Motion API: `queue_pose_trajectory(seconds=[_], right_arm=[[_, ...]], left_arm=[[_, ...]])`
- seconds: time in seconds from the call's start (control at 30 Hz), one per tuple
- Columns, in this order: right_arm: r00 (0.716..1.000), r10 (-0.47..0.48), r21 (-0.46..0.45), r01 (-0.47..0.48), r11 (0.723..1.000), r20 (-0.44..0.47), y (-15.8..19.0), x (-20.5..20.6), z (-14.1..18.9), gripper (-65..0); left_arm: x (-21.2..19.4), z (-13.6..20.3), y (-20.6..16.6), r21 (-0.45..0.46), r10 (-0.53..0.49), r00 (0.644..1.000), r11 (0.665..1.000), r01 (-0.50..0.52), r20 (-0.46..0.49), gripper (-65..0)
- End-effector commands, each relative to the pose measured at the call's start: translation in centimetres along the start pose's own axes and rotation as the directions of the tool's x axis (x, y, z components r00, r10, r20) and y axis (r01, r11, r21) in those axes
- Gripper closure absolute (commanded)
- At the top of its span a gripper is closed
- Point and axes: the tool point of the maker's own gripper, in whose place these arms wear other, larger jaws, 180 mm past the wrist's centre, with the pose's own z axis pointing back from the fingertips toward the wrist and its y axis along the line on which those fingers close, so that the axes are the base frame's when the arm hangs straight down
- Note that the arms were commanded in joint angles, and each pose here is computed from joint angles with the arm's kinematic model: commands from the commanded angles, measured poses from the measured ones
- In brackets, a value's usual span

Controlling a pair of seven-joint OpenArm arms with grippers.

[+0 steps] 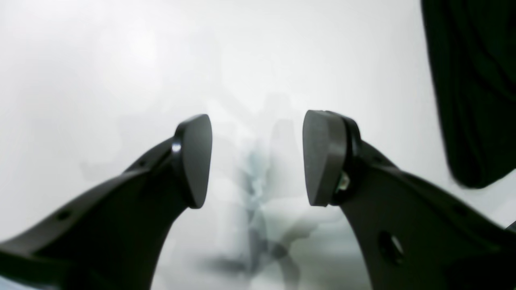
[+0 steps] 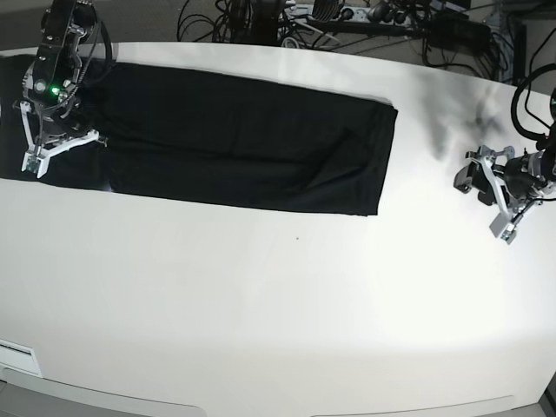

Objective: Fold the T-shirt properly
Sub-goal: 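Release the folded hem and raise both grippers, then grasp the folded strip's end with the left gripper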

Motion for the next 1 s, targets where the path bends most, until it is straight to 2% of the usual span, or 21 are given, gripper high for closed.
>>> queue_pose_trajectory(seconds=[0.0,0.07,0.2,0.3,0.4,0.5,0.7,0.97], right_arm=[[0.995,0.024,-0.025,-0.022,0.999,0.098,-0.5,2.9,0.9,0.0],[0.988,0.058,-0.051,-0.051,0.997,0.143,-0.7,4.3,1.9,-0.3],[0.981,0.129,-0.106,-0.114,0.988,0.148,-1.4,4.8,2.8,-14.8],[0.977,0.181,-0.102,-0.170,0.980,0.116,-1.4,4.0,2.8,-18.5],[0.977,0.191,-0.102,-0.181,0.978,0.095,-1.6,3.4,2.8,-18.5],[0.978,0.190,-0.101,-0.181,0.978,0.088,-1.6,3.2,2.8,-18.5],[0.978,0.191,-0.102,-0.182,0.978,0.087,-1.6,3.2,2.8,-18.5],[0.975,0.205,-0.098,-0.196,0.976,0.086,-1.5,3.2,2.8,-18.5]], left_arm=[[1.8,0.8,0.7,0.025,0.015,0.998,1.000,-0.016,0.058,-36.8],[2.3,0.5,0.6,0.026,0.065,0.994,0.997,-0.068,0.092,-36.8],[4.2,0.9,-0.1,-0.045,0.190,0.962,0.982,-0.184,0.196,-36.8],[4.4,1.0,-0.8,-0.105,0.242,0.947,0.969,-0.224,0.212,-37.1],[3.5,-0.3,-2.3,-0.157,0.270,0.941,0.958,-0.241,0.203,-40.8],[2.0,-2.0,-2.9,-0.148,0.326,0.930,0.942,-0.303,0.170,-41.6],[0.7,-5.3,-5.8,-0.212,0.455,0.879,0.881,-0.422,0.144,-41.6],[-0.8,-7.7,-10.9,-0.332,0.547,0.834,0.801,-0.498,0.067,-41.6]])
